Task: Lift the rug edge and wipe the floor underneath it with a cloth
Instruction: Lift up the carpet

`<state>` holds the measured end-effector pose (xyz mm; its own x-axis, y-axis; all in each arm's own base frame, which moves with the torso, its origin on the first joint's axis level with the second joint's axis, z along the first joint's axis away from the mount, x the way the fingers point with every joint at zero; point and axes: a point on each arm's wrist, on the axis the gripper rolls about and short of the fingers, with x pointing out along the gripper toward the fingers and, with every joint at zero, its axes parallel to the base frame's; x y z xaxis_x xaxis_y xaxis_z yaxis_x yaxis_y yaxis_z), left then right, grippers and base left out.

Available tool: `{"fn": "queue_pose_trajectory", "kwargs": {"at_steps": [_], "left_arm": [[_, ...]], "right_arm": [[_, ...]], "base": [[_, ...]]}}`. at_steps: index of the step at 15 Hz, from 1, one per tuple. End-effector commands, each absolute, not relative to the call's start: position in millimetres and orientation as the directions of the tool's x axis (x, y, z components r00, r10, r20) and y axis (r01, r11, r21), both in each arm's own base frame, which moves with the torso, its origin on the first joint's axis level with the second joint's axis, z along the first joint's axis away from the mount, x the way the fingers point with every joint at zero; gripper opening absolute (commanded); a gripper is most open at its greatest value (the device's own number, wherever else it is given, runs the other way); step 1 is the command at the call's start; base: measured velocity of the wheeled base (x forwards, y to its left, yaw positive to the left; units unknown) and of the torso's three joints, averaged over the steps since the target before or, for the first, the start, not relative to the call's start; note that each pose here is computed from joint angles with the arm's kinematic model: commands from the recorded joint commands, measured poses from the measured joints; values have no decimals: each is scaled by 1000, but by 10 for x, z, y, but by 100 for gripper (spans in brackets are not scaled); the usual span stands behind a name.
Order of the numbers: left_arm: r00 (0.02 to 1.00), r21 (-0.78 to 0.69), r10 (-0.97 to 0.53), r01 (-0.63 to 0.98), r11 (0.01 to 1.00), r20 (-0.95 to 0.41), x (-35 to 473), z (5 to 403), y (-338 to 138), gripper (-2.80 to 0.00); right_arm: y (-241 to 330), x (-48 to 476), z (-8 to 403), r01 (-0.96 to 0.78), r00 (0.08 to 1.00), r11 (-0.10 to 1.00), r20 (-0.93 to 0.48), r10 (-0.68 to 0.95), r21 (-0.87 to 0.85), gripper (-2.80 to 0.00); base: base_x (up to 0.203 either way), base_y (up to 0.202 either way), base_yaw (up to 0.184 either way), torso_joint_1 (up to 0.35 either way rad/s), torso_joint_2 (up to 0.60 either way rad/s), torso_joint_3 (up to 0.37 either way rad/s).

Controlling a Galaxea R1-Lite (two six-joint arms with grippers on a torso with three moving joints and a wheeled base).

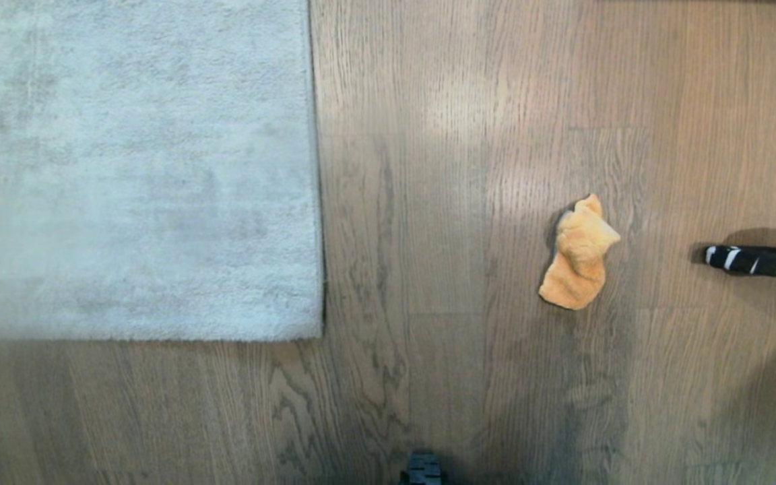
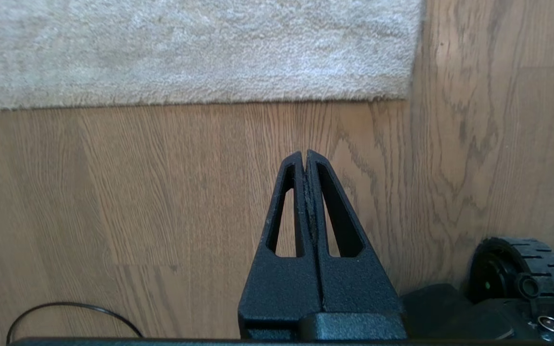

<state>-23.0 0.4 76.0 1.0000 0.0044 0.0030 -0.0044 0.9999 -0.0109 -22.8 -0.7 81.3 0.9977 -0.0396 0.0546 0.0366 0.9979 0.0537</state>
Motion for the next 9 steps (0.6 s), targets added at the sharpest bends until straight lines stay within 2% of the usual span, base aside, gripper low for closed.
{"fn": "queue_pose_trajectory", "kwargs": {"at_steps": [1, 6, 9], "left_arm": [[1000, -11, 5, -5, 1000, 2, -229, 759, 4, -280], [1000, -12, 5, -5, 1000, 0, -229, 757, 4, -280], [1000, -12, 5, -5, 1000, 0, -229, 757, 4, -280]], "right_arm": [[-8, -229, 813, 37, 998, 998, 55, -40, 54, -280], [-8, -229, 813, 37, 998, 998, 55, -40, 54, -280], [-8, -229, 813, 37, 998, 998, 55, -40, 54, -280]], "base": [[0, 0, 0, 2, 2, -198], [0, 0, 0, 1, 2, -184], [0, 0, 0, 2, 2, -41]]}}
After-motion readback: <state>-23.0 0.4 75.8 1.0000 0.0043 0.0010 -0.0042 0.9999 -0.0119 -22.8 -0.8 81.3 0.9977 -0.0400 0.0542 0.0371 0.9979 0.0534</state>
